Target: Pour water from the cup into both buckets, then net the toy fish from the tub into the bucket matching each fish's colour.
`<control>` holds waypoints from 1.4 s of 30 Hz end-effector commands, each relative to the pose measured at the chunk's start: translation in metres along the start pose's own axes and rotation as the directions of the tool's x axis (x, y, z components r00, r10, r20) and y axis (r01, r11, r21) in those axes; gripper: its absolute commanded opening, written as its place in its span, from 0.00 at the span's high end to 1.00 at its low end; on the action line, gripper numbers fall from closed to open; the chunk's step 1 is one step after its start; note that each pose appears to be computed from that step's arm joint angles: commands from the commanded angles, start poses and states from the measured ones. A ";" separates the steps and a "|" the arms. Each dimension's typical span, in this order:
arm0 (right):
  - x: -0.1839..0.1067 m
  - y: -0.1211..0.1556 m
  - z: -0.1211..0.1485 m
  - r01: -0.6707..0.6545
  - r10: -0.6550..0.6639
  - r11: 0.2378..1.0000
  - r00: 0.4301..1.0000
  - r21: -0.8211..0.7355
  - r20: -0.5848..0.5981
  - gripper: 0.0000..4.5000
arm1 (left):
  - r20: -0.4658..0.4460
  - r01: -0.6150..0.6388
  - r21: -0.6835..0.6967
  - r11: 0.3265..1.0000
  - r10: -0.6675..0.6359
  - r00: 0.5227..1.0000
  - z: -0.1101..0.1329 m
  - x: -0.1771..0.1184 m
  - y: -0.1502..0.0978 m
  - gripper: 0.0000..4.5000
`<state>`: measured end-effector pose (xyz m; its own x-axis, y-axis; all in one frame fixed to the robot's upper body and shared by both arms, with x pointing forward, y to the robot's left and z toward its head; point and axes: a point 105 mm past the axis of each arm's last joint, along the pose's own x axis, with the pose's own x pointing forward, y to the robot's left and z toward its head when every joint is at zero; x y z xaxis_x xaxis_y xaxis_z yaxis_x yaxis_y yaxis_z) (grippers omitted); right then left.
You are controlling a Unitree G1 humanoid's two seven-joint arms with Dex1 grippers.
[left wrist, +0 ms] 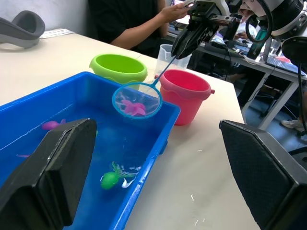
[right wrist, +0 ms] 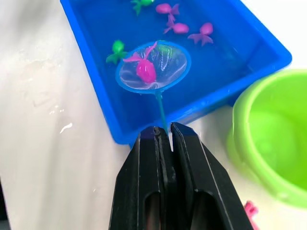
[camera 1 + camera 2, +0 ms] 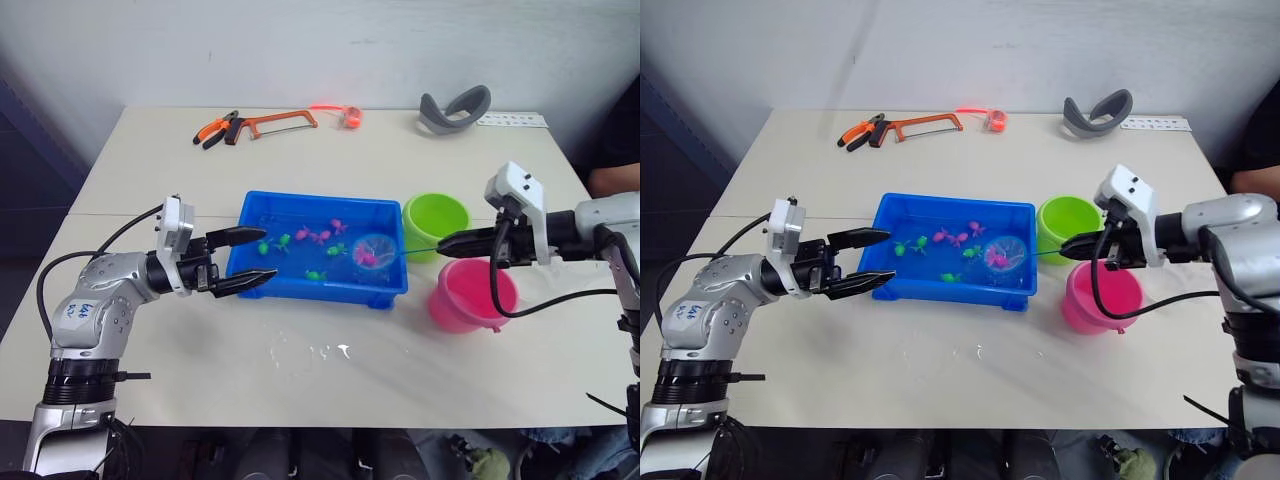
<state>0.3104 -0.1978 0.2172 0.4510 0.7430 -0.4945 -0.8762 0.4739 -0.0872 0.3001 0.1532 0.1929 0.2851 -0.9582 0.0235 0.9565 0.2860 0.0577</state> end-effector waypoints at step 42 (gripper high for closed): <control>-0.129 0.061 -0.095 0.620 -0.650 0.639 0.752 -0.455 0.112 1.00 | 0.066 0.388 0.082 0.918 -0.393 0.917 0.011 0.093 -0.051 0.01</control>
<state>0.1849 -0.3090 0.1929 0.9237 0.3158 -0.2167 -0.3731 0.6140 -0.6956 0.2816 0.0489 0.1974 -0.1114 -0.9918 0.0623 0.9896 -0.1050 0.0979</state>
